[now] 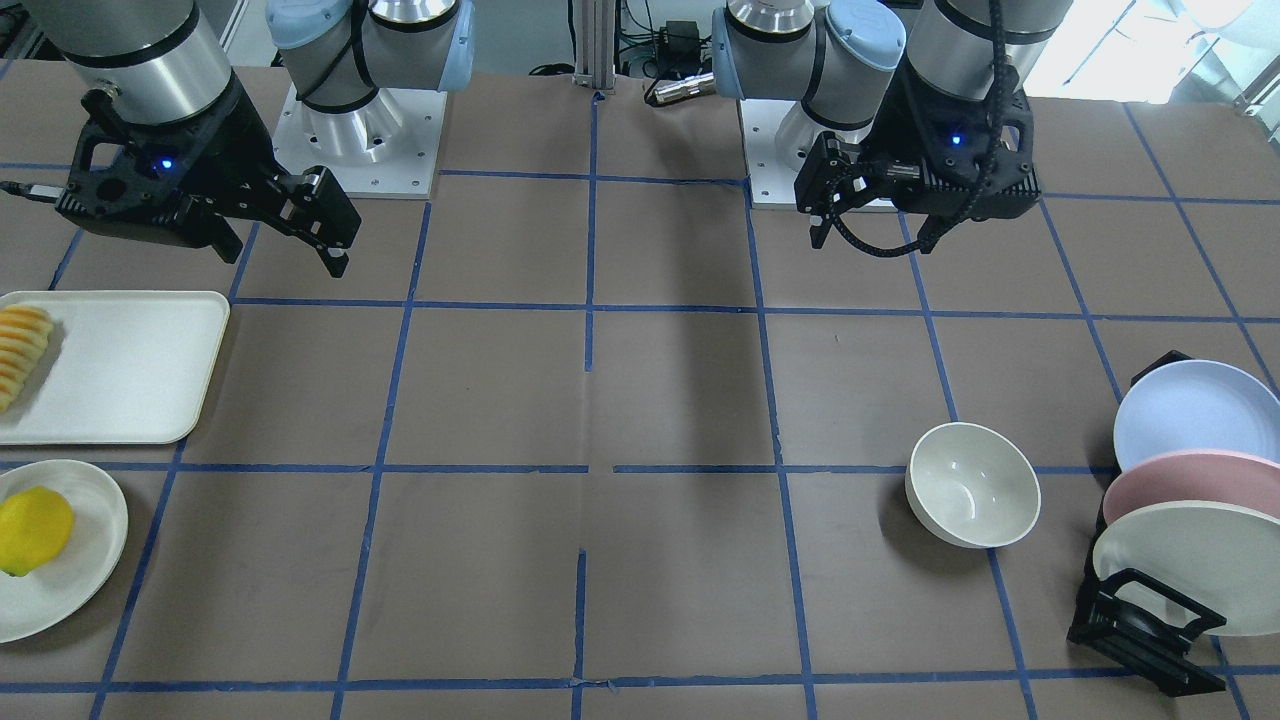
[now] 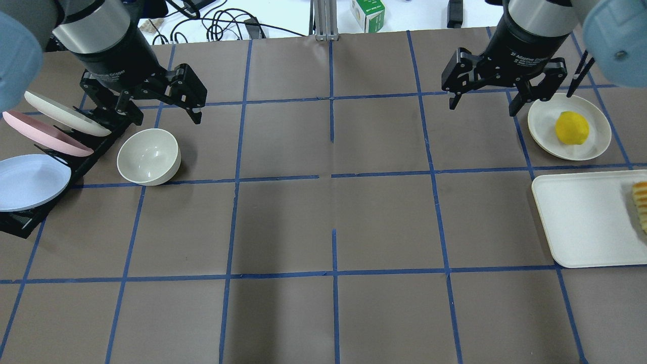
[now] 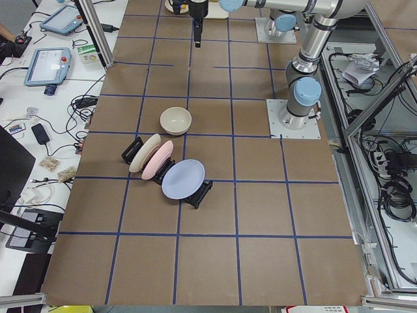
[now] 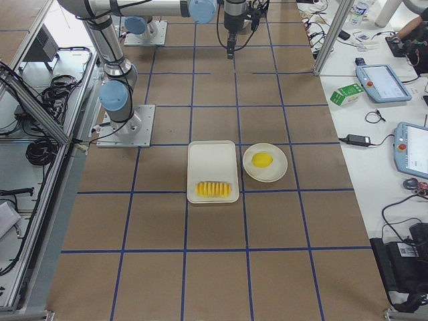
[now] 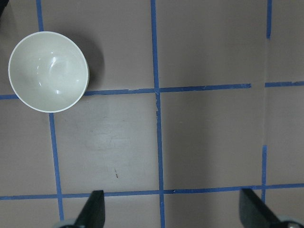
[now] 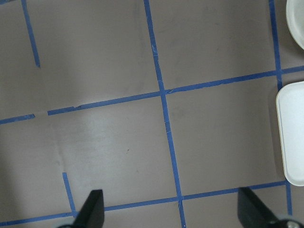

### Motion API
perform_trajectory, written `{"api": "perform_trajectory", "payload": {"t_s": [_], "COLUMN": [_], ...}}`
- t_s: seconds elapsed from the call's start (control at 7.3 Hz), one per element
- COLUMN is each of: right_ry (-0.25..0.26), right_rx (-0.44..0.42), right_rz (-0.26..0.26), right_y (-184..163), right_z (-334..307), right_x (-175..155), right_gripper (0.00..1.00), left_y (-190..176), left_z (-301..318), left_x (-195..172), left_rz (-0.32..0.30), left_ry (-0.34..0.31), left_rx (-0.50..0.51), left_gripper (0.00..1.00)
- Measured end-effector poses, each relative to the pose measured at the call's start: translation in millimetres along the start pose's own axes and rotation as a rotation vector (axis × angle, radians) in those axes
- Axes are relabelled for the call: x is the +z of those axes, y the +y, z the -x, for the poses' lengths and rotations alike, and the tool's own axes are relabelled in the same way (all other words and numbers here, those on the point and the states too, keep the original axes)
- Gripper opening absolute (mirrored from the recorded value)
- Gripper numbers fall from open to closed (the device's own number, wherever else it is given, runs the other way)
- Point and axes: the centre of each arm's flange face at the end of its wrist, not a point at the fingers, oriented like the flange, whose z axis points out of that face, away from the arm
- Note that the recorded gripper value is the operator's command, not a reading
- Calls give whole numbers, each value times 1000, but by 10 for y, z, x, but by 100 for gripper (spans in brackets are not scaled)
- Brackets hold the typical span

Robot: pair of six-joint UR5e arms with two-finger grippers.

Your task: Place bowl and put lemon in it

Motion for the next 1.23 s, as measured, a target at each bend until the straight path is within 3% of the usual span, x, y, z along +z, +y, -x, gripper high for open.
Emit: {"api": "perform_trajectory", "payload": {"t_s": [0.41,0.68,1.23], "right_ry": [1,1,10], "right_rx": [2,1,-52], "right_rz": [2,-3,70], "right_y": [-6,-35,-429], "right_z": [-11,-35,-201], "right_x": [5,11,502], "right_gripper": [100,100,100], "left_y": [20,-132,-675], "left_z": [2,258,1861], "left_x": [35,347,1277], "left_rz": [9,55,133], "left_ry": [-8,-6,40], "left_rx": [3,27,-48], "left_gripper": [100,100,100]}}
